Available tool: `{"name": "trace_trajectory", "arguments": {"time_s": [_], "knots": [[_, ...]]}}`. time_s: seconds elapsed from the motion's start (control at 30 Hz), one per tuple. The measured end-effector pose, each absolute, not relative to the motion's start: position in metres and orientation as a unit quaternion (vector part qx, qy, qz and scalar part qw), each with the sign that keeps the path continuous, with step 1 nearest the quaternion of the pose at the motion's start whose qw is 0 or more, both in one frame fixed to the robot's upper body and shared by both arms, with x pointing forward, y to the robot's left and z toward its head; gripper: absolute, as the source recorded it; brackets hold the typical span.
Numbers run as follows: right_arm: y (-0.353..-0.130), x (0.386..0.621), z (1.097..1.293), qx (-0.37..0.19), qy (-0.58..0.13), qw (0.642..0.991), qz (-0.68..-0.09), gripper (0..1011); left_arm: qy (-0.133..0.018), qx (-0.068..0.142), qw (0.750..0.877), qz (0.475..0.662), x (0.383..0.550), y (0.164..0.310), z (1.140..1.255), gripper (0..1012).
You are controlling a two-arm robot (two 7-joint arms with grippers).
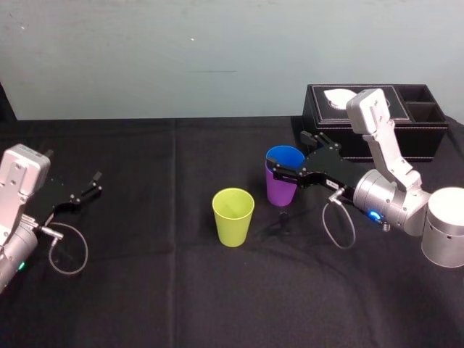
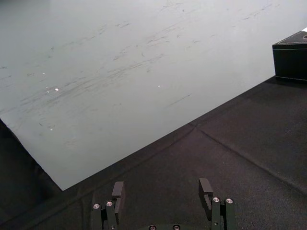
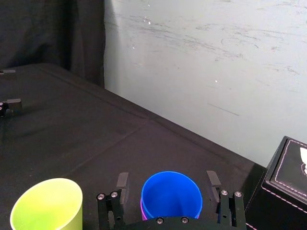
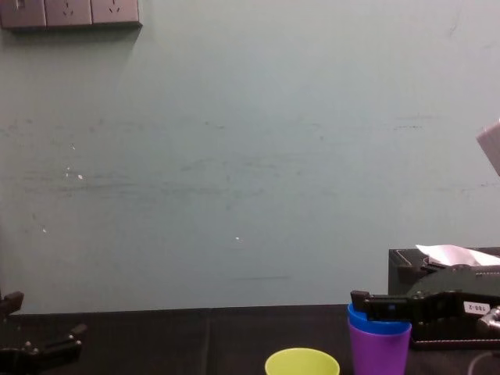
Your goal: Stack the three plastic cups sequentially using one hand.
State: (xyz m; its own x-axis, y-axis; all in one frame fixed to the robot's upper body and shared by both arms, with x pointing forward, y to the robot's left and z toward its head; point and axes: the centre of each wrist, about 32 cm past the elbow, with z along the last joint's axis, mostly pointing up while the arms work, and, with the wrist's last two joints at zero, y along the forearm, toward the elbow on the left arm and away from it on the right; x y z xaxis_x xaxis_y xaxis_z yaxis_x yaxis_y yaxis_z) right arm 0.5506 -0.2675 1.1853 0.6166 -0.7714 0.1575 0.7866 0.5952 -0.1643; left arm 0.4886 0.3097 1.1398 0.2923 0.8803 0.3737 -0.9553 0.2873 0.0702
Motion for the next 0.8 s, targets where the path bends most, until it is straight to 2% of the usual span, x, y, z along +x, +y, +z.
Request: {"name": "trace_trajectory", "arguments": {"time_s": [0.47,0.8], "knots": [[-0.268,0.549,1.186,-0.106,-0.036,0.893,-0.436,1004,-0.133,0.141,0.791,0.58,0.489,0.31,1.14,1010],[-0.286,0.517,1.186,-0.077,-0.041,0.904,-0.418,1004,-0.133,0.141,0.791,0.58,0.489,0.31,1.14,1010]]}}
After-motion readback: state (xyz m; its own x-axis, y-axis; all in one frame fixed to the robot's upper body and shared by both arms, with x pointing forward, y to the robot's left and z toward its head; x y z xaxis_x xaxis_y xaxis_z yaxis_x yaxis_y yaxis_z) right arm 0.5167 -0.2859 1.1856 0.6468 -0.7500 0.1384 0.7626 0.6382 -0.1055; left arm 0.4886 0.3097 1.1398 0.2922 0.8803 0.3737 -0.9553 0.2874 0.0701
